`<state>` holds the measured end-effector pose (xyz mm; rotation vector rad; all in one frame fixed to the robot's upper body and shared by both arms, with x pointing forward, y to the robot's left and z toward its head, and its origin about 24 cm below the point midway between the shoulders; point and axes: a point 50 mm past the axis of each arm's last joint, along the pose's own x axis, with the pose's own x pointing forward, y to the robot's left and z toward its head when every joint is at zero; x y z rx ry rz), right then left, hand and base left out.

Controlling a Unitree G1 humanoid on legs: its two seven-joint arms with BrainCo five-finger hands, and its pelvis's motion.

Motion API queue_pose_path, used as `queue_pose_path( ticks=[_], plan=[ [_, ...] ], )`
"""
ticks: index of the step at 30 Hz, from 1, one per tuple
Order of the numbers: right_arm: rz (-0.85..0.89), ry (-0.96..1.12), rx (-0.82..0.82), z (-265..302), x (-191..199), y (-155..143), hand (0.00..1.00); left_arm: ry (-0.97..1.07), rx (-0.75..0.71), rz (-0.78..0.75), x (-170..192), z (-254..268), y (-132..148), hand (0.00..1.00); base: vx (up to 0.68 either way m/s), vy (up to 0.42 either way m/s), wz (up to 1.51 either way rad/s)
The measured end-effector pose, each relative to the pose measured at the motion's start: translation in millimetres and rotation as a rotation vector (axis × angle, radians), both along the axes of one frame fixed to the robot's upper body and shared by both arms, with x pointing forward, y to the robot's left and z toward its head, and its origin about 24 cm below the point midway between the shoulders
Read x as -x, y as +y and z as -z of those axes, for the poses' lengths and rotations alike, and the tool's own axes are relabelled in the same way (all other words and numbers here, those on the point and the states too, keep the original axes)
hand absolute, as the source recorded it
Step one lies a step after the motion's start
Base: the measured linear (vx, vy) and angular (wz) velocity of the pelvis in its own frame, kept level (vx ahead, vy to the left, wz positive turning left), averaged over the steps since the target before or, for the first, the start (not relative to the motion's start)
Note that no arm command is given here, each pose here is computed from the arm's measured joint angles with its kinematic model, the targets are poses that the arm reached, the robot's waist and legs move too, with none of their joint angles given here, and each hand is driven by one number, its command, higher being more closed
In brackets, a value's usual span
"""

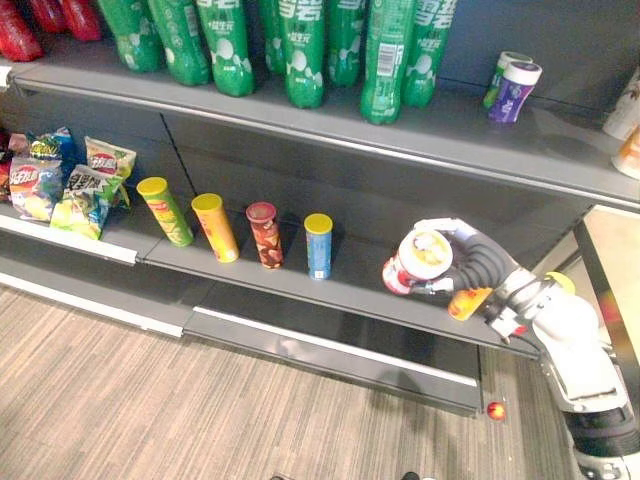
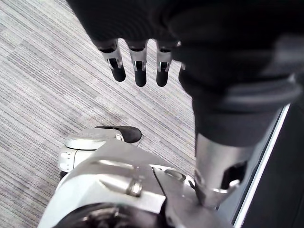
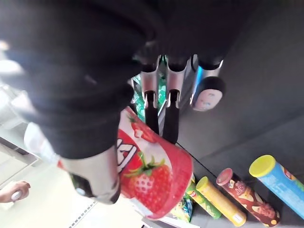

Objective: Put the gum and the chips on the shelf.

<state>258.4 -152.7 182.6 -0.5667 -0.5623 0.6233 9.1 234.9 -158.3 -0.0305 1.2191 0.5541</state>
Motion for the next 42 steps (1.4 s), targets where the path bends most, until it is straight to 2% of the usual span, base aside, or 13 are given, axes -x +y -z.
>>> queue_pose_path(
  ticks=[8,20,26,42],
  plan=[
    [0.049,-0.086,-0.016,-34,-19,-6,1.00,0.017,0.006,0.003,2,1,-1,0.00,0.00,-0.001,0.02],
    [0.294,-0.011,-0.084,-48,-68,-33,1.00,0.038,0.017,0.024,2,2,-3,0.00,0.00,-0.001,0.05],
    [0.398,0.050,-0.058,-49,-88,-48,1.00,0.047,0.022,0.045,0,2,-4,0.00,-0.02,-0.002,0.09],
    [0.533,0.158,-0.045,-69,-107,-93,1.00,0.056,0.027,0.075,-6,2,-3,0.00,0.00,0.001,0.02]
  ],
)
